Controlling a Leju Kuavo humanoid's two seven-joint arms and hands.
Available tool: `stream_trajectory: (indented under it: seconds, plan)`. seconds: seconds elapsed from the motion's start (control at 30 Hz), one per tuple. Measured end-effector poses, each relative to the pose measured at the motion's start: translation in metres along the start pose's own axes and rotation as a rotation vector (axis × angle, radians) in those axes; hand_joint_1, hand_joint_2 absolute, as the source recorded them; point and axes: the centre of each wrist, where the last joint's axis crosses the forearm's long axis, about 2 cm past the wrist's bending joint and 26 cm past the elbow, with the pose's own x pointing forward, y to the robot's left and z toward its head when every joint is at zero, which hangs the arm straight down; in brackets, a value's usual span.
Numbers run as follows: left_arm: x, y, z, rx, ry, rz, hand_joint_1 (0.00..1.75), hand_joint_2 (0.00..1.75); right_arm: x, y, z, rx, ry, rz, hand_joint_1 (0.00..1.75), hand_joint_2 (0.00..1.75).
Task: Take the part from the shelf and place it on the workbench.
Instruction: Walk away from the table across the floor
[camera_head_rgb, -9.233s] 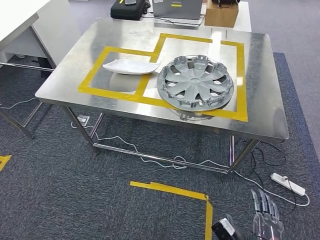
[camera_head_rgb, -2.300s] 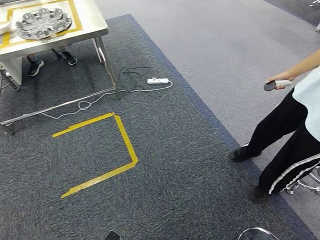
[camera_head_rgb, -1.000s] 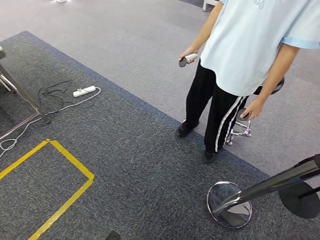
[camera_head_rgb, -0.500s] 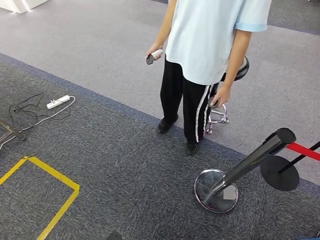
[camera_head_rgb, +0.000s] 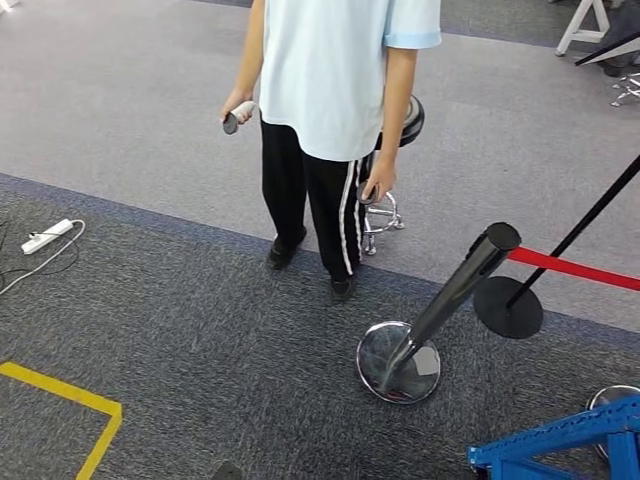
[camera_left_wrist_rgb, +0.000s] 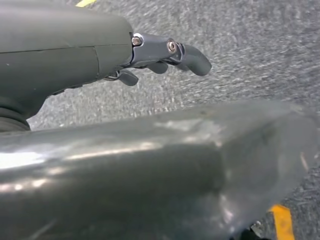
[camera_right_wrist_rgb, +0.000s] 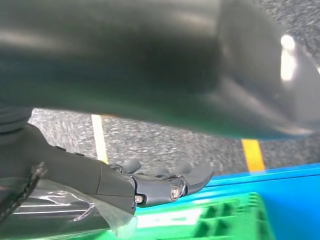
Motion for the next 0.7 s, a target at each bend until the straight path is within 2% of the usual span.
stream_trajectory:
  seconds: [0.7]
  plan:
    - [0.0033, -0.0013, -0.0009, -0.005, -0.002, 0.002, 0.0, 0.0, 0.0038, -0.0017, -0.0023, -0.001, -0.006, 0.006, 0.0, 0.0]
